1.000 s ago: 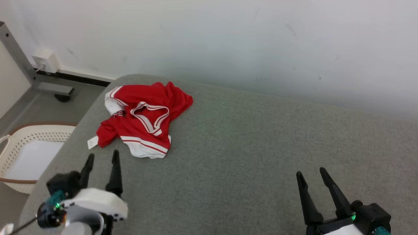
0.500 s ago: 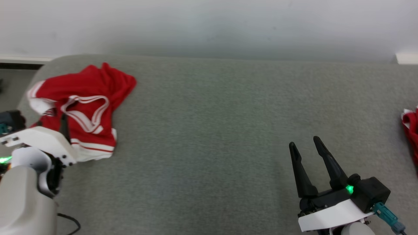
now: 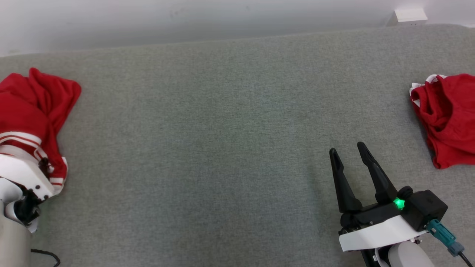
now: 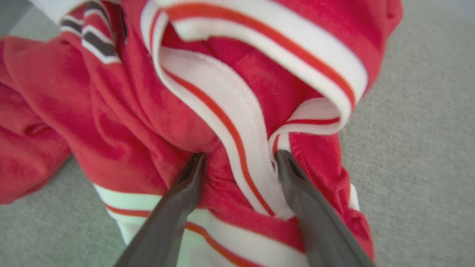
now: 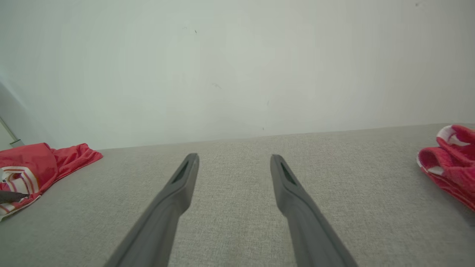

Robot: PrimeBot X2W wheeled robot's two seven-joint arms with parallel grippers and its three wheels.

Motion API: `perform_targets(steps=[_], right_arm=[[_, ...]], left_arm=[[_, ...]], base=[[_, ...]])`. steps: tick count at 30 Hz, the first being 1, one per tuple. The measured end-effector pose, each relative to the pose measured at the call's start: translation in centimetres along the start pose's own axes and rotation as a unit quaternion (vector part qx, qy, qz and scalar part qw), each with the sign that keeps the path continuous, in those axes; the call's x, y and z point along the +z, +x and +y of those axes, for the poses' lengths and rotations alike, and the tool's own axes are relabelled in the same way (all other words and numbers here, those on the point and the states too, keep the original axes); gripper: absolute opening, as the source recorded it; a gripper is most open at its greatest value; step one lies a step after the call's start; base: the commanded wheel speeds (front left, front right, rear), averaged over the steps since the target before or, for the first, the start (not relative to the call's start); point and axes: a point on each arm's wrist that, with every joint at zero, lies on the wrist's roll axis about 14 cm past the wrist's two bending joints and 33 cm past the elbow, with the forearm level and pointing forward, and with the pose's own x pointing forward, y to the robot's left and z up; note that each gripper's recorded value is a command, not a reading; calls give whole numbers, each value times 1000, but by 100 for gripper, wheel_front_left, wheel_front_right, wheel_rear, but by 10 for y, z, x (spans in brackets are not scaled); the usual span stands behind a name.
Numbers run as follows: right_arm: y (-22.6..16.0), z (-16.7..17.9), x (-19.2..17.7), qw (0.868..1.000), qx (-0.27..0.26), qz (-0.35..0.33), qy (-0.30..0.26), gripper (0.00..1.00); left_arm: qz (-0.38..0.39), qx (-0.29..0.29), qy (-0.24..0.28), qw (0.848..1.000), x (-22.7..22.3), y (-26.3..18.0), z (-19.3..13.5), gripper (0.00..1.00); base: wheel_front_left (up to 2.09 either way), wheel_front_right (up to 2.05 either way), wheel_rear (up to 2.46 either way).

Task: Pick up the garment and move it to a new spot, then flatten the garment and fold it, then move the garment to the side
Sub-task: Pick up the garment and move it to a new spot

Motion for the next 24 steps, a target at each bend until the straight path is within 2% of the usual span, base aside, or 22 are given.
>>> perform_targets(steps=[1, 2, 3, 8, 14, 19, 24], right_arm=[[-1, -2, 0, 1000, -3, 1, 0, 100], [-1, -3, 0, 1000, -5, 1, 0, 100], [-2, -4, 0, 1000, -7, 1, -1, 100], [-6, 2, 9, 1000, -1, -8, -3, 100], [-25, 16, 22, 1000, 9, -23, -3, 100], [-41, 29, 35, 999, 20, -40, -4, 100], [-53, 37, 51, 998, 26, -64, -7, 100]], left_arm=[[6, -3, 0, 1000, -2, 2, -2, 87], [8, -5, 1, 1000, -1, 3, -4, 40], [7, -6, 2, 1000, 0, 2, -5, 0], [-23, -12, 10, 1000, 9, -12, -5, 0], [-112, -38, 65, 991, 53, -50, -14, 0], [-211, -70, 112, 968, 108, -100, -37, 0], [-302, -108, 151, 935, 151, -156, -71, 0]], base=[[0, 0, 0], [0, 0, 0], [0, 0, 0], [0, 0, 0], [0, 0, 0], [0, 0, 0], [0, 0, 0]])
